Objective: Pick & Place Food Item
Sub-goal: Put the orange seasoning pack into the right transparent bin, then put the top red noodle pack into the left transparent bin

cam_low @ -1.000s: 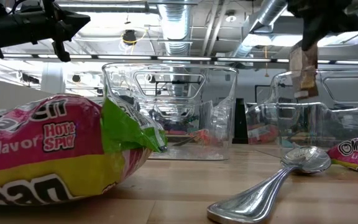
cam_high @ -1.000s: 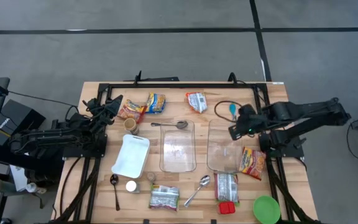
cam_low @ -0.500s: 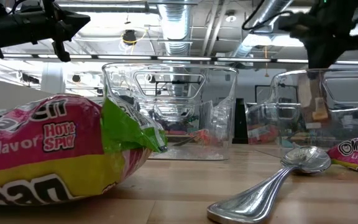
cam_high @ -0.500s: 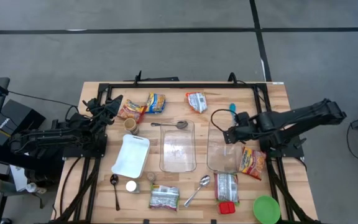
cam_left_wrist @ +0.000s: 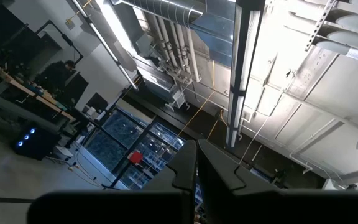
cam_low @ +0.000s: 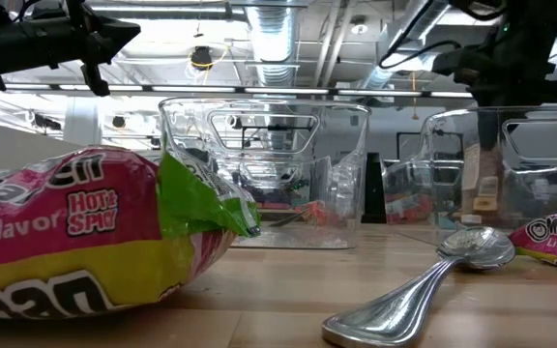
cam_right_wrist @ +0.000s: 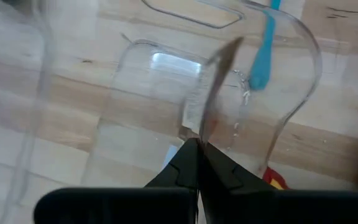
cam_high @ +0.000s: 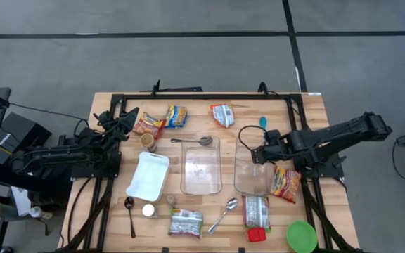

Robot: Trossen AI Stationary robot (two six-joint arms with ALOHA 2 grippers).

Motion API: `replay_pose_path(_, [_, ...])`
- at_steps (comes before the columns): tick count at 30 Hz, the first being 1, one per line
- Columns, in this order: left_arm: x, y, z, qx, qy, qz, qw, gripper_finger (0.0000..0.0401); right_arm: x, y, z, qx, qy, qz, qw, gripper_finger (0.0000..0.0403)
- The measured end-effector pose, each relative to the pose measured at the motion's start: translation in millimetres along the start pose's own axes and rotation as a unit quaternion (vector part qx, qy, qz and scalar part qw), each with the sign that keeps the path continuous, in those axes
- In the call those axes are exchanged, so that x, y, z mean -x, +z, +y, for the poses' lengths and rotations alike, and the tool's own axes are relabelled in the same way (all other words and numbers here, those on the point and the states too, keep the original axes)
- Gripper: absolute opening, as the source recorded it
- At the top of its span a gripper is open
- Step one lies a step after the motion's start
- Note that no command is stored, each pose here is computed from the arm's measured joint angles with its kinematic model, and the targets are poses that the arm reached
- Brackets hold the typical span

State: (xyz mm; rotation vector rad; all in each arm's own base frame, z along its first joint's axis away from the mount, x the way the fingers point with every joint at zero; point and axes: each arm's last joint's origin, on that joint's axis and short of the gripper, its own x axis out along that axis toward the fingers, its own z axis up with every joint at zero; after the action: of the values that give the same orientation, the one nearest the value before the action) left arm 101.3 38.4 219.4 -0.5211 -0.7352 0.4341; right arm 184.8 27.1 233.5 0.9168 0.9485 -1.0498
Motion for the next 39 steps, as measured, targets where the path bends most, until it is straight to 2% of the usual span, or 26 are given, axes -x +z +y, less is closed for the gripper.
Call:
replay_pose_path(10, [0,0,0,0.0,0.0,0.0,1.0,0.0008,0,0,0,-0.009,-0.001,0.0,1.0,0.0006])
replay_pose_path(22, [0,0,0,0.0,0.0,0.0,1.0,0.0008,2,0,-2,-0.011,-0.007,0.003,1.0,0.0098])
replay_pose_path(31, [0,0,0,0.0,0.0,0.0,1.0,0.0008,39,12,-5,-0.017,0.028,0.001,0.999,0.0119])
replay_pose_path(39, [0,0,0,0.0,0.0,0.0,1.0,0.0008,83,28,-4,0.007,0.117,-0.028,0.993,0.0119])
